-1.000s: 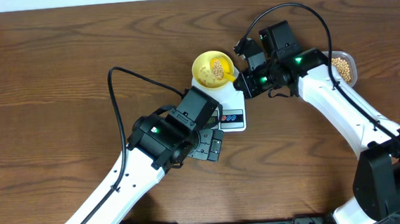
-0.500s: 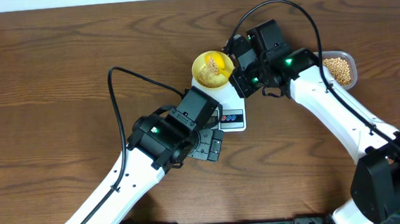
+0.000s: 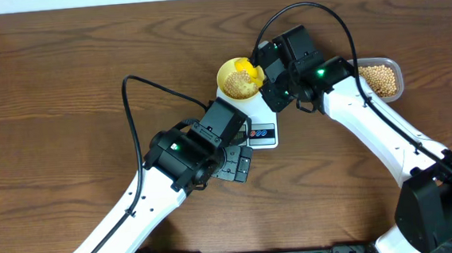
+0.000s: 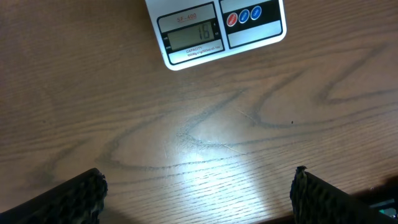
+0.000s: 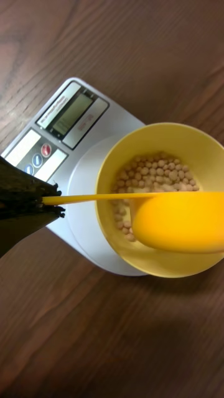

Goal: Scoop item into bowl and weigh 50g on scale
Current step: 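Tilt the scoop with the right gripper to pour soybeans into bowl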

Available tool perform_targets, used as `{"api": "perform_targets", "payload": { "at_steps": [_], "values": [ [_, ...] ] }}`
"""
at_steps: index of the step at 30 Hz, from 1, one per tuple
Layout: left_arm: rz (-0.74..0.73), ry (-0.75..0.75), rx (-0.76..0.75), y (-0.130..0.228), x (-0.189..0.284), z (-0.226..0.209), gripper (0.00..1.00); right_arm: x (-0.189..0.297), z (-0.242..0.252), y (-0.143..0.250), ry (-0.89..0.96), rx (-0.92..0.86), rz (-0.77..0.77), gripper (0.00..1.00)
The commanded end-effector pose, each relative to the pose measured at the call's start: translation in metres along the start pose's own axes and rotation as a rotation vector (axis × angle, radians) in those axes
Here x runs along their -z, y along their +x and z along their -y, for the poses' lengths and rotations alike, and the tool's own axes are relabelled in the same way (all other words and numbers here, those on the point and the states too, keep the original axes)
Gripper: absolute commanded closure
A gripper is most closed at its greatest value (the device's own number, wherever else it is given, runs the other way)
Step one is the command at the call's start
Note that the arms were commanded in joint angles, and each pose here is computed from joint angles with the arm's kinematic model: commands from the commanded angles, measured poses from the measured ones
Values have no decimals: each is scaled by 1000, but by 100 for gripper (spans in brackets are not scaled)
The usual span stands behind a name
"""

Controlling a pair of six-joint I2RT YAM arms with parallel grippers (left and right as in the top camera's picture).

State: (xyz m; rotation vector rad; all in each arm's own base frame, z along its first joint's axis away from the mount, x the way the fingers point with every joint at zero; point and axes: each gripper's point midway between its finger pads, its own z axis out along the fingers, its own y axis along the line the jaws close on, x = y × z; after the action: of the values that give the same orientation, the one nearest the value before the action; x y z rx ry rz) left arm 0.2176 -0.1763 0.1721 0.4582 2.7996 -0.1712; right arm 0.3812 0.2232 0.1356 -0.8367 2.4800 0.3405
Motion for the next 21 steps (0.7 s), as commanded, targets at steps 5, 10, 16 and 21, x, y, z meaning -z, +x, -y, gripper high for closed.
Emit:
{"api": "perform_targets", "payload": {
  "at_steps": [5, 10, 16, 21],
  "values": [
    [9, -11, -6, -4, 2, -2, 3, 3, 0, -6, 57, 97, -4, 99],
    [9, -11, -7, -4, 2, -2, 3, 4, -3, -9, 68, 117, -1, 99],
    [9, -11, -7, -4, 2, -2, 3, 4, -2, -12, 123, 159, -2, 99],
    [9, -11, -7, -4, 2, -2, 3, 5, -2, -12, 160, 183, -8, 99]
  ]
}}
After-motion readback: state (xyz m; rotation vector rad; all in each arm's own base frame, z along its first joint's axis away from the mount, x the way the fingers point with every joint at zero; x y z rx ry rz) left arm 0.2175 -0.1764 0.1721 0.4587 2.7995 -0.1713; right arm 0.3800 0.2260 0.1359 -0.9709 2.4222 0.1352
